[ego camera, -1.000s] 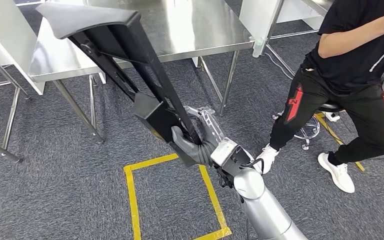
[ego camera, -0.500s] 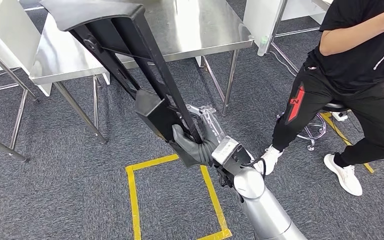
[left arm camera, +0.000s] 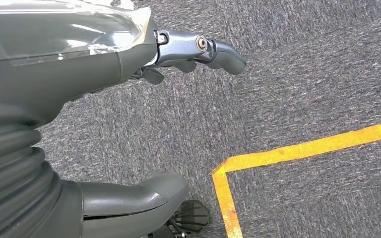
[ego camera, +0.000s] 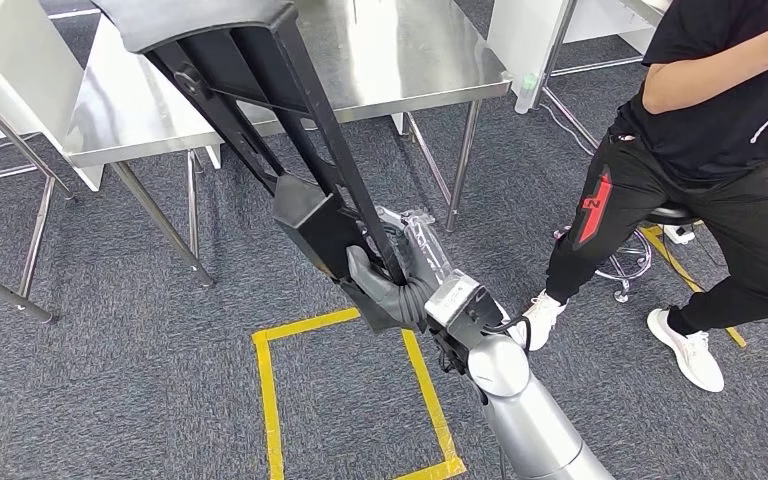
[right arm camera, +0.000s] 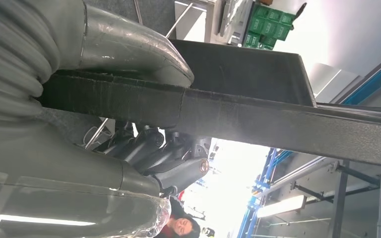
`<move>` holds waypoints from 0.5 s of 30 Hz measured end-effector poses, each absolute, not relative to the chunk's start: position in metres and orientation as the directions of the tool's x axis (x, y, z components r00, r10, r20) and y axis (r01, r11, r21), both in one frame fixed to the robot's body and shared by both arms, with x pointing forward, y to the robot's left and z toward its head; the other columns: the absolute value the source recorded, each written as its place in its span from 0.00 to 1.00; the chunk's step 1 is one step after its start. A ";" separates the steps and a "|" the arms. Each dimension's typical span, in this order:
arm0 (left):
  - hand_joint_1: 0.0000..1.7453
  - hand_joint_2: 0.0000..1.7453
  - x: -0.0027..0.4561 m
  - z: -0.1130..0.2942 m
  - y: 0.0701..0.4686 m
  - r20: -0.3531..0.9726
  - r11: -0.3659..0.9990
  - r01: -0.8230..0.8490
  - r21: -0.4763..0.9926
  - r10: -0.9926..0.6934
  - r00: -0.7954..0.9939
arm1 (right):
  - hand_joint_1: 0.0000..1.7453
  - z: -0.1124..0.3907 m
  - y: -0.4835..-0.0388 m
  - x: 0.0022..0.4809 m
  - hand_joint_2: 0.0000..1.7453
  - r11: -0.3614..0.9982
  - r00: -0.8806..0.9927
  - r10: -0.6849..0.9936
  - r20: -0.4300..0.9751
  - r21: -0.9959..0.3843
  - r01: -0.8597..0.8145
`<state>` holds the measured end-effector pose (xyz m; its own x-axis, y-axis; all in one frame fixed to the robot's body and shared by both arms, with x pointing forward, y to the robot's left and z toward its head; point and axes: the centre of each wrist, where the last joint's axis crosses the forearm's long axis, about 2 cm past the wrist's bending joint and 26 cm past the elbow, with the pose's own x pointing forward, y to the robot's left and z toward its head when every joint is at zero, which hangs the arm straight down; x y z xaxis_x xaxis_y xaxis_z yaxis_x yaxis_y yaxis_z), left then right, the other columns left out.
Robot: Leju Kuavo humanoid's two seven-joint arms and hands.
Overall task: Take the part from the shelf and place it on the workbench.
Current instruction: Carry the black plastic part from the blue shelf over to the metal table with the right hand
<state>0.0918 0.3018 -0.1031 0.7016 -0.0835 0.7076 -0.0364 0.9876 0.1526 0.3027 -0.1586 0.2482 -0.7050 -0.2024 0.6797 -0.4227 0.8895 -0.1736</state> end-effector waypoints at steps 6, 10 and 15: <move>0.00 1.00 0.092 -0.103 0.302 0.707 0.987 -0.034 0.154 -0.086 0.702 | 1.00 0.248 -0.159 0.303 1.00 0.890 -0.705 -0.202 0.680 -0.173 -0.422; 0.00 1.00 0.092 -0.103 0.302 0.707 0.987 -0.033 0.154 -0.087 0.702 | 1.00 0.248 -0.159 0.303 1.00 0.892 -0.704 -0.201 0.682 -0.170 -0.419; 0.00 1.00 0.092 -0.103 0.302 0.706 0.987 -0.033 0.156 -0.088 0.703 | 1.00 0.248 -0.159 0.303 1.00 0.895 -0.704 -0.199 0.682 -0.167 -0.415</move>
